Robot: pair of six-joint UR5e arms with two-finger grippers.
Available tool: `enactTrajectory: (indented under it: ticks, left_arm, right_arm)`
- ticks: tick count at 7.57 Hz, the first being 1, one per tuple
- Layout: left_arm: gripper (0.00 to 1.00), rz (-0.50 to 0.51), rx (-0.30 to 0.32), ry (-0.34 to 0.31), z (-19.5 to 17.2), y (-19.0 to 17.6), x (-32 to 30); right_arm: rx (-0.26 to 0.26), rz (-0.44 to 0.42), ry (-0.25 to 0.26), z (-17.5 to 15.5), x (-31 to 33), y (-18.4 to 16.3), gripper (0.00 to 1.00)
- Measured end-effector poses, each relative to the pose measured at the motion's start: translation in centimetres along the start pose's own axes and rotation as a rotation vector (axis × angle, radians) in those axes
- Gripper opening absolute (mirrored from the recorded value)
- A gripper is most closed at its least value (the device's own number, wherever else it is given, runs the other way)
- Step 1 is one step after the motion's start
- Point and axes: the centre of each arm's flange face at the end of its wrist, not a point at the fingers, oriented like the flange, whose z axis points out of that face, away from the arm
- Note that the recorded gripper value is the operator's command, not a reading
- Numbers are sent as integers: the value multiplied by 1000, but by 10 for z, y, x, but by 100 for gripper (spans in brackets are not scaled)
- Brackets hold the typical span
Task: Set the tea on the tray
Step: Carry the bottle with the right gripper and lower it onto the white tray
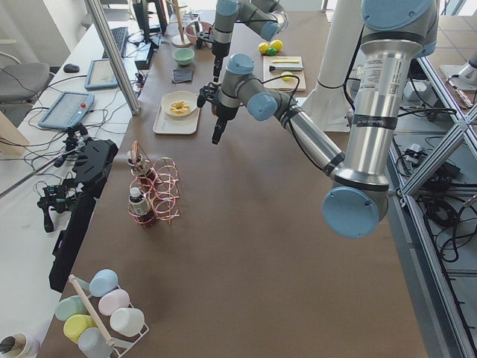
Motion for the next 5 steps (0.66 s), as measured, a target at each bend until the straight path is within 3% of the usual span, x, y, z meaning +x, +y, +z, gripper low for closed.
enactTrajectory:
  ticks: [3, 5]
  left_arm:
    - [97, 14, 0, 53, -6, 53, -129]
    - [97, -9, 16, 88, -16, 66, -156]
  right_arm:
    - [7, 21, 17, 27, -25, -94, 0]
    - [-10, 50, 11, 42, -41, -148, 0]
